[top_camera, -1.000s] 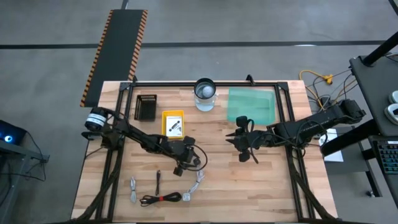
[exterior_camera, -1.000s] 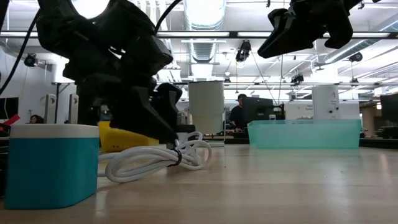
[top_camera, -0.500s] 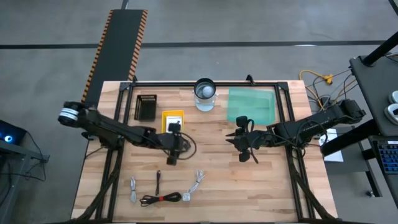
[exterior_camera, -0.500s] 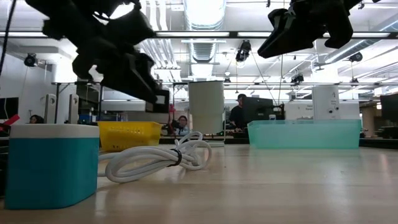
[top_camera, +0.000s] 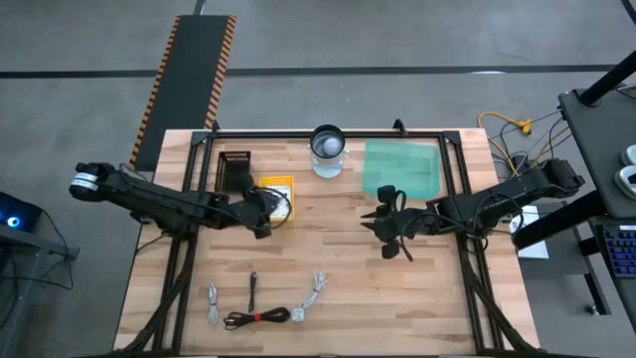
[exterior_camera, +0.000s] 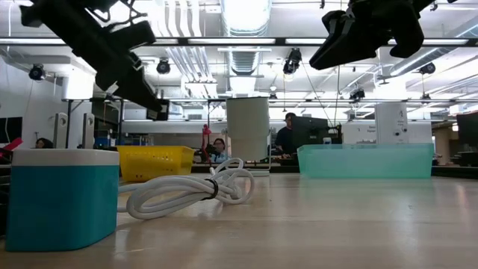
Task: Pick and place items into bin
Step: Put the black charger adapter into the black bin, then put the right white charger adapter into the black bin
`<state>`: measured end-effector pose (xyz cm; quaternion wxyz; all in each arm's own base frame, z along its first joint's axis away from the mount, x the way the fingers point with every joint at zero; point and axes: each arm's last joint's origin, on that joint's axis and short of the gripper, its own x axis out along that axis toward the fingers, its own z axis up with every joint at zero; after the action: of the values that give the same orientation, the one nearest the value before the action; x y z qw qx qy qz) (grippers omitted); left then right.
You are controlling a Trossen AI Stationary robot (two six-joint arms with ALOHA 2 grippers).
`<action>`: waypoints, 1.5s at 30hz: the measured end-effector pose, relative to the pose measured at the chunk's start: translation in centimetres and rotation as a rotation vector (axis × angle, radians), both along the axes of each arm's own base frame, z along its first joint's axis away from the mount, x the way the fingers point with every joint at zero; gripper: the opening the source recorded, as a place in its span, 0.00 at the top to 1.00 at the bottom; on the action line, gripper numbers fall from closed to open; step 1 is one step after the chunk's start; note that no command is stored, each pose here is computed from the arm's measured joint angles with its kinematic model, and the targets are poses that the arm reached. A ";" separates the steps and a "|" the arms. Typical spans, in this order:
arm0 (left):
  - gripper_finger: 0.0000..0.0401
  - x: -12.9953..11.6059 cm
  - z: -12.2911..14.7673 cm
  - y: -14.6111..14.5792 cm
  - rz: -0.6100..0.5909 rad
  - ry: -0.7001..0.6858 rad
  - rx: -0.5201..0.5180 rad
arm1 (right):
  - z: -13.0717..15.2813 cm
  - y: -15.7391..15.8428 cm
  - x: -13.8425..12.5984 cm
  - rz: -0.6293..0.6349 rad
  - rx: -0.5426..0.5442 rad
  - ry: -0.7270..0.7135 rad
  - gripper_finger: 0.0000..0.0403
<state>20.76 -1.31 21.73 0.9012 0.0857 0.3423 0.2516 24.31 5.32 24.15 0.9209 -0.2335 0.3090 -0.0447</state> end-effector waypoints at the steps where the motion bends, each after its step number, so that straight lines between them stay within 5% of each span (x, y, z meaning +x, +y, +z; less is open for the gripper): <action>1: 0.52 -0.4 0.1 0.2 0.034 0.008 0.005 | 0.0 0.0 0.0 0.000 0.000 0.000 0.83; 15: 0.52 -4.1 0.0 3.3 0.479 -0.003 -0.100 | -0.1 0.0 0.0 0.000 -0.001 0.004 0.83; 26: 0.52 -5.0 -0.5 5.9 0.688 0.015 -0.118 | -0.4 0.0 -0.1 0.000 -0.003 0.012 0.83; 36: 0.50 -4.9 -1.1 6.8 0.702 0.098 -0.123 | -0.5 0.0 -0.2 0.002 -0.007 0.017 0.83; 45: 0.32 -4.7 -1.4 7.0 0.687 0.143 -0.103 | -0.5 0.0 -0.2 0.001 -0.006 0.016 0.83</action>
<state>16.07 5.64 20.31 0.7408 -0.0625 0.4255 0.5159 24.14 5.28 23.65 0.9176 -0.2369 0.3162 -0.0432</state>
